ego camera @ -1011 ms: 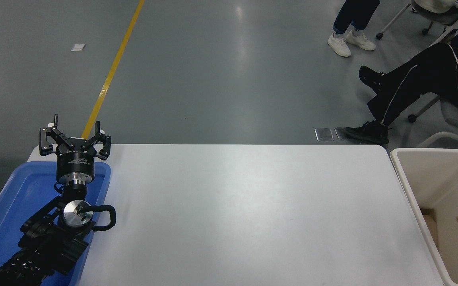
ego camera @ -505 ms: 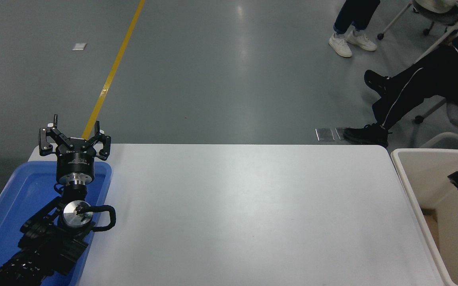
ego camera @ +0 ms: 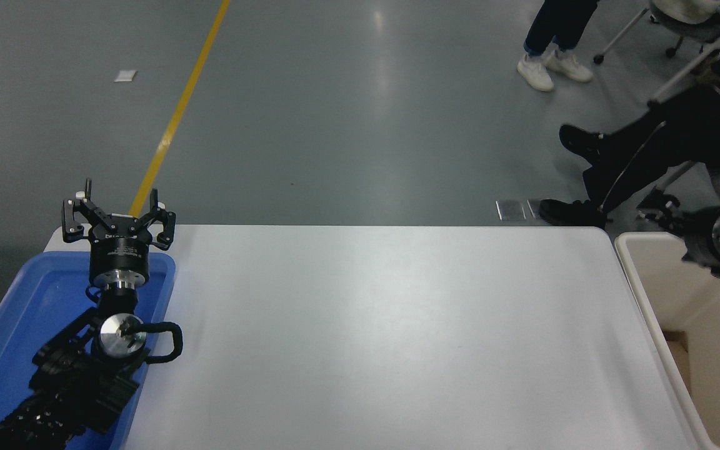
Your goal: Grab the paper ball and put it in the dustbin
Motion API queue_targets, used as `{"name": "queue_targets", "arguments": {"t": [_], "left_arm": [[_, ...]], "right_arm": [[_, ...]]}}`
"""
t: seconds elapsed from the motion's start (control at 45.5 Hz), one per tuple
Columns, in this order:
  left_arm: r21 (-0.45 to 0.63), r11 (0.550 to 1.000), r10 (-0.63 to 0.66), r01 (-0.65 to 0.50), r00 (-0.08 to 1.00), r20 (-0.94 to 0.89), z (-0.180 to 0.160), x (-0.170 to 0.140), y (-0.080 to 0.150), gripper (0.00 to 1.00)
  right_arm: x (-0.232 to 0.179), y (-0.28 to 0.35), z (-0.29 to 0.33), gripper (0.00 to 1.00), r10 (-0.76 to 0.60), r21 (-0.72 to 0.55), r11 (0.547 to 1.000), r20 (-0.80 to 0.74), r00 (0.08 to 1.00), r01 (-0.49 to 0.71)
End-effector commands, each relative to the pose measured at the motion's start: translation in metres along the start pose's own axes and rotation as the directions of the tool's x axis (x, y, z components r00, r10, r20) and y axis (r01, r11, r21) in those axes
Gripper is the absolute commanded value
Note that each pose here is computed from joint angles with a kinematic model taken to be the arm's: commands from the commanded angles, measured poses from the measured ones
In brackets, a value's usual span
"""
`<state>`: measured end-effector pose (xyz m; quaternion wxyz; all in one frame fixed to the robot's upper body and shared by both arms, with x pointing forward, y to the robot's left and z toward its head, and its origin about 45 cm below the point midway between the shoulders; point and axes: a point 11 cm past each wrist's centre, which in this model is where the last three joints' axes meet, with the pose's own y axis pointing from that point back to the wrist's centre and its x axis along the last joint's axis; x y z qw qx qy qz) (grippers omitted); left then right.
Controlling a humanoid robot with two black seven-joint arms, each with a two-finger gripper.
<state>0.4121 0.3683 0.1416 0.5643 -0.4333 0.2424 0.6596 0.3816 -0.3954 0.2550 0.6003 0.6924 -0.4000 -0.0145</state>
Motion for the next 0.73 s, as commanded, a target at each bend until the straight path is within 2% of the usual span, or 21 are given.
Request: {"name": "queue_targets", "arguments": {"t": [0.0,0.11,0.418,0.703], "left_arm": [[0.0,1.0,0.0,0.0,1.0,0.0,0.0,0.0,0.0,0.99],[0.0,1.0,0.0,0.0,1.0,0.0,0.0,0.0,0.0,0.99],[0.0,1.0,0.0,0.0,1.0,0.0,0.0,0.0,0.0,0.99],[0.0,1.0,0.0,0.0,1.0,0.0,0.0,0.0,0.0,0.99]], "right_arm": [[-0.055,0.079,-0.067,1.0,-0.267,0.053,0.959,-0.167,0.949,0.279],[-0.071,0.111,-0.091,1.0,-0.369,0.062,0.917,-0.246,0.896,0.395],[-0.076,0.186,-0.14,1.0,-0.455,0.052,0.851,-0.424,0.783,0.522],[-0.082,0.195,-0.148,1.0,-0.444,0.035,0.856,-0.46,0.769,0.516]]}}
